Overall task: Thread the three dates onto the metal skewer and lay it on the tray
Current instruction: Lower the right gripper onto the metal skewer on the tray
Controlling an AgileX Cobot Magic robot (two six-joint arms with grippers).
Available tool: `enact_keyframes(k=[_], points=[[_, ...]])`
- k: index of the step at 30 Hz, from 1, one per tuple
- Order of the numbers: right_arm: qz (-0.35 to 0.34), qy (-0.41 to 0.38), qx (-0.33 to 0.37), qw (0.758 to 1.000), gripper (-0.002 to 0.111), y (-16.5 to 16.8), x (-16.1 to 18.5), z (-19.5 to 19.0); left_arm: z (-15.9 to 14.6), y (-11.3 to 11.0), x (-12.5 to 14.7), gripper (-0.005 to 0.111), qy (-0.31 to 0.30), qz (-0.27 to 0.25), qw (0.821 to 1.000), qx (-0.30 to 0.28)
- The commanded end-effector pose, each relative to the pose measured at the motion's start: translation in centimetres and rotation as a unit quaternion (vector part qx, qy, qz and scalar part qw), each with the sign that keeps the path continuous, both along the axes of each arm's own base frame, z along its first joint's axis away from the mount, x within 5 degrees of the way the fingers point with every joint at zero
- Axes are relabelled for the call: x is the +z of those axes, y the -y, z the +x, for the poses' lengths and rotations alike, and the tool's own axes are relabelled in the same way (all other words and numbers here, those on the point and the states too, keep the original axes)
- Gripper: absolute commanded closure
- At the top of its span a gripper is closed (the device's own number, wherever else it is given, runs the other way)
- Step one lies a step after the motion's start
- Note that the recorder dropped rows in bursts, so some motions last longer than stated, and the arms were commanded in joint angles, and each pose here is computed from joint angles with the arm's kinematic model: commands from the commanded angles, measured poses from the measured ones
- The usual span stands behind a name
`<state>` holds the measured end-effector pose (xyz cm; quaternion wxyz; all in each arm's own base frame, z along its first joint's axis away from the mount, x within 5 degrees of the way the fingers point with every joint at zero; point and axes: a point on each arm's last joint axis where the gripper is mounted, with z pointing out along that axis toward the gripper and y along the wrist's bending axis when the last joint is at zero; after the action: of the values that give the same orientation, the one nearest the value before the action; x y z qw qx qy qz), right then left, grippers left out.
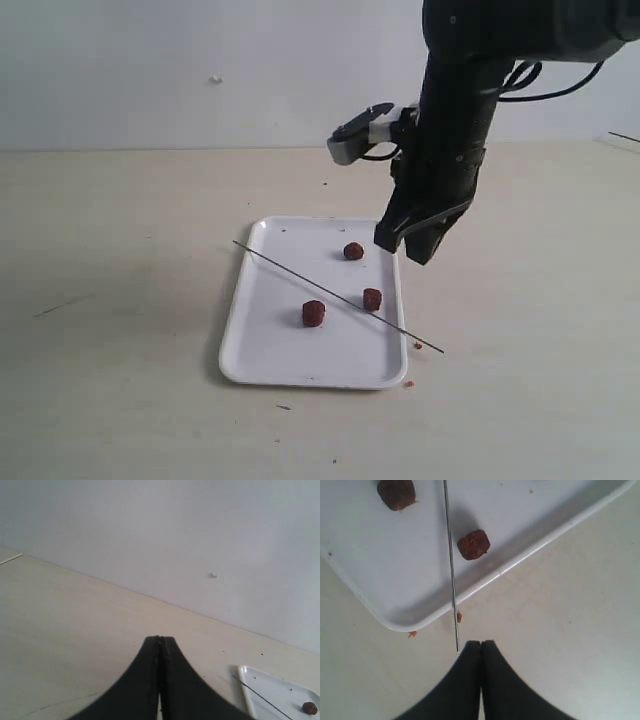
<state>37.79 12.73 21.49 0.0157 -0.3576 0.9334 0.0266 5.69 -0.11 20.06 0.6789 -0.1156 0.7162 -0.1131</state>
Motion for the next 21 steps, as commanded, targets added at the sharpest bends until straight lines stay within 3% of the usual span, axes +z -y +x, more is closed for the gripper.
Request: enact_keyframes(k=[1,4,8,17,21], points=[[0.041,-0.034,0.011,0.999,0.084,-1.0,-1.5,-0.2,-0.1,0.0,0.1,0.107,0.004,0.001,1.0,-0.004],[0.079,-0.045,0.016,0.996,0.075,-1.7,-1.5,-0.4,-0.1,0.0,0.1,0.107,0.004,0.001,1.0,-0.004],[0.112,-0.052,0.012,0.992,0.074,-2.2,-1.4,-0.5,-0.1,0.0,0.1,0.107,0.004,0.001,1.0,-0.004],[0.036,-0.03,0.081,0.996,0.074,-4.1,-2.5,-1.0,-0.1,0.0,0.1,0.107,0.004,0.001,1.0,-0.004],[0.037,-0.03,0.067,0.997,0.074,-5.2,-2.8,-1.4,-0.1,0.0,0.1,0.107,0.004,0.001,1.0,-0.004]])
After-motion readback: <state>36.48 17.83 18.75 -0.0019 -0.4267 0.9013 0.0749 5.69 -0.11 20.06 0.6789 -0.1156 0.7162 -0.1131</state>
